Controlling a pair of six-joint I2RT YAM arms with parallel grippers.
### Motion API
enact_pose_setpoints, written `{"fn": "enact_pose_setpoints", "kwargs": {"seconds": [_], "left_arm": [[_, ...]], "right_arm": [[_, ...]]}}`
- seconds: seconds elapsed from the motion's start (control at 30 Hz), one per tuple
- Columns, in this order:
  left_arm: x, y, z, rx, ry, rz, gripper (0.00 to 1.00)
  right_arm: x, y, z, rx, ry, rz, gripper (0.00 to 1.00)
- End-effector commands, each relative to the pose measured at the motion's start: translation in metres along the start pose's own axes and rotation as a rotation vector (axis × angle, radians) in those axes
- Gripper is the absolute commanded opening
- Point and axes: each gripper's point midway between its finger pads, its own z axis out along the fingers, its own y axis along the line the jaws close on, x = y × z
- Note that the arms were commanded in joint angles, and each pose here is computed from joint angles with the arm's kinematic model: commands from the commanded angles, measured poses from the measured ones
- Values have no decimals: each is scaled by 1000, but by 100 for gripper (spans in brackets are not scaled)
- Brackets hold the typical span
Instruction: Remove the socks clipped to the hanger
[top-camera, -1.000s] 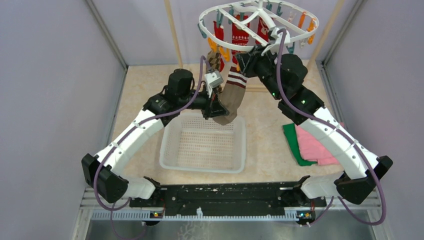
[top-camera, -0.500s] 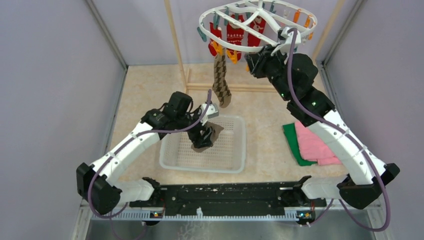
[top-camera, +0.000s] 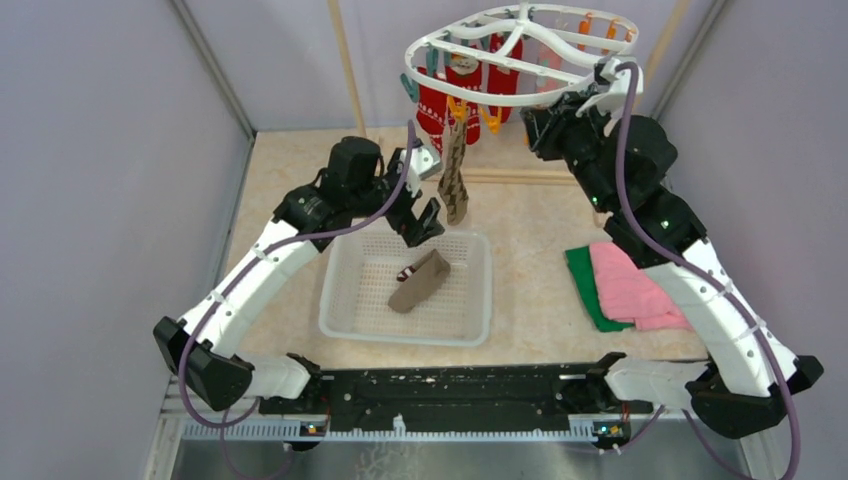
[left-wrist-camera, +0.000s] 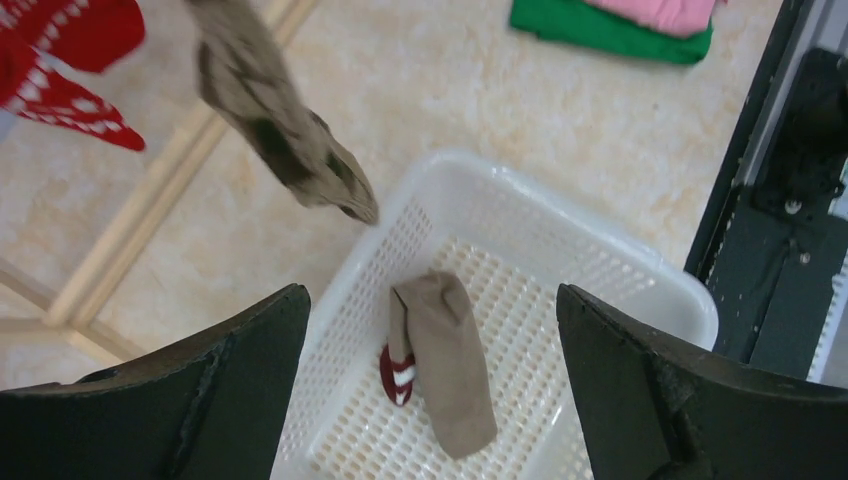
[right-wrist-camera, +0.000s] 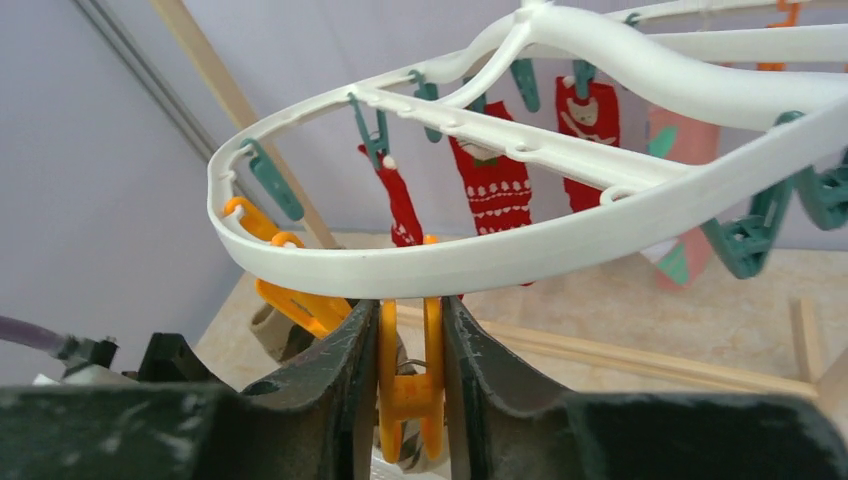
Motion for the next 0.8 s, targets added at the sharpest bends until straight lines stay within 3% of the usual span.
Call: {"fn": "enact_pose_setpoints", "kwargs": {"seconds": [0.0,0.07,0.23,0.57,0.77], "left_arm": [[-42,0,-1,20,-95,-25,99],[-51,1,1,17,-117,-39,99],[-59,2,0,22,-136,-77,99],[-52,28,-17,-65,-110,-115,96],[-42,37,-20,-69,-96,-154,94]], "right_arm": [[-21,-19,-26,50,-47,-16,32],[-22,-22,-30,57,-46,-16,51],[-13,-34,-44,102,-21,-12,77],[78,-26,-58,-31,123,17,87],[103,-10,-28,-73,133,-1,85]]}}
